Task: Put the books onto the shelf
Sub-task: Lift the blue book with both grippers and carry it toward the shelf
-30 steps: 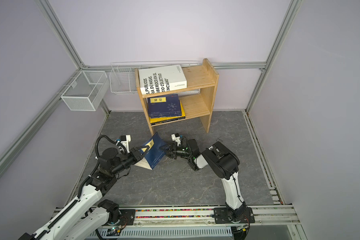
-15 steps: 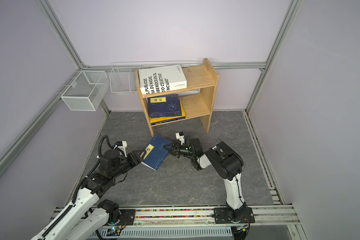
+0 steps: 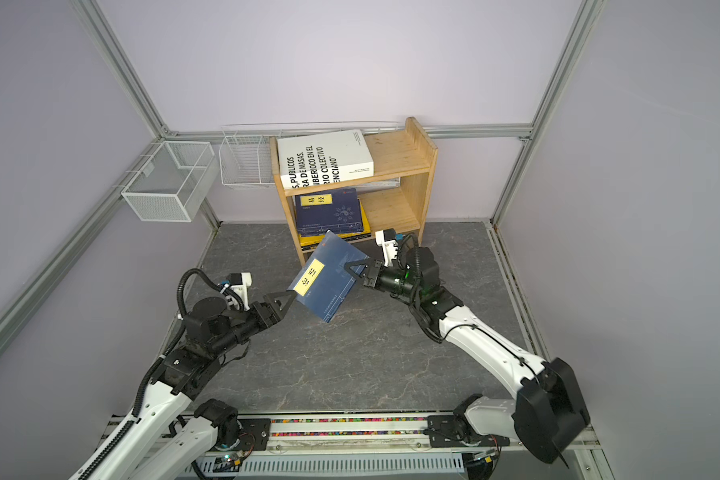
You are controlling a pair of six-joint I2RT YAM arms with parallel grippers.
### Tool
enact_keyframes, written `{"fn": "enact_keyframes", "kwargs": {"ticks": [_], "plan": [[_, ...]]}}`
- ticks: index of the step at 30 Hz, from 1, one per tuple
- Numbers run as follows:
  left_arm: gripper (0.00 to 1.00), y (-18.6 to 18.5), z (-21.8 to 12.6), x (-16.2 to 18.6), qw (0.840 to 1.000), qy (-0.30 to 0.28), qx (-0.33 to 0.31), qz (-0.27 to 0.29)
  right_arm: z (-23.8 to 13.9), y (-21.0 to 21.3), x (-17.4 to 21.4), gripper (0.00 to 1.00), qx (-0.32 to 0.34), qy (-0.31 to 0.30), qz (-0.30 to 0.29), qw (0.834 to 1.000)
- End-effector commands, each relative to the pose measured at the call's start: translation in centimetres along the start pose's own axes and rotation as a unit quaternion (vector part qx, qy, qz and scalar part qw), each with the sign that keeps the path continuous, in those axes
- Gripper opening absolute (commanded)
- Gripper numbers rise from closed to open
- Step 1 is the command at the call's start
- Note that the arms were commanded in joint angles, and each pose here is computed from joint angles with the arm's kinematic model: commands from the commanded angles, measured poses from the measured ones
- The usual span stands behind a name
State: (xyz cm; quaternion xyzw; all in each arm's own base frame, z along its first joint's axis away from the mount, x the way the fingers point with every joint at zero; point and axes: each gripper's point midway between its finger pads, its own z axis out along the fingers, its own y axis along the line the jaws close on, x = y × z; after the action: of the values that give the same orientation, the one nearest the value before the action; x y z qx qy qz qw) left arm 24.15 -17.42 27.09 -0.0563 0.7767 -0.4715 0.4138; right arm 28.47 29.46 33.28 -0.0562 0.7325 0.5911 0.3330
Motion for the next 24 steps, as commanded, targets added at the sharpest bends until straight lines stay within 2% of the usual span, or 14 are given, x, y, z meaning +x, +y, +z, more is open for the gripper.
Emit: {"fn": "enact_keyframes", "kwargs": {"ticks": [1, 4, 10, 14, 20, 24], "plan": [[0.86, -6.9, -0.8, -2.0, 0.990, -0.010, 0.140, 0.029, -1.8, -2.0, -0.5, 0.11, 0.085, -0.017, -0.038, 0.995], [0.86, -8.8, -0.4, -2.5, 0.979, -0.018, 0.201, 0.012, -2.5, -0.8, -1.6, 0.11, 0.073, -0.042, -0.047, 0.995], [0.86, -10.7, 3.1, 0.0, 0.969, 0.023, 0.244, 0.002, -3.2, 1.4, -3.3, 0.11, 0.032, -0.076, -0.041, 0.996], [0.82, -10.2, 4.2, 0.1, 0.973, 0.018, 0.231, -0.005, -4.3, 2.0, -4.0, 0.11, 0.034, -0.100, -0.043, 0.994], [0.85, -8.0, 5.2, -0.1, 0.987, 0.013, 0.157, -0.001, -6.4, 2.8, -4.5, 0.11, 0.051, -0.127, -0.057, 0.989], [0.86, -8.3, 6.2, 0.2, 0.985, 0.023, 0.172, -0.009, -6.9, 3.2, -4.8, 0.11, 0.048, -0.137, -0.056, 0.988]]}}
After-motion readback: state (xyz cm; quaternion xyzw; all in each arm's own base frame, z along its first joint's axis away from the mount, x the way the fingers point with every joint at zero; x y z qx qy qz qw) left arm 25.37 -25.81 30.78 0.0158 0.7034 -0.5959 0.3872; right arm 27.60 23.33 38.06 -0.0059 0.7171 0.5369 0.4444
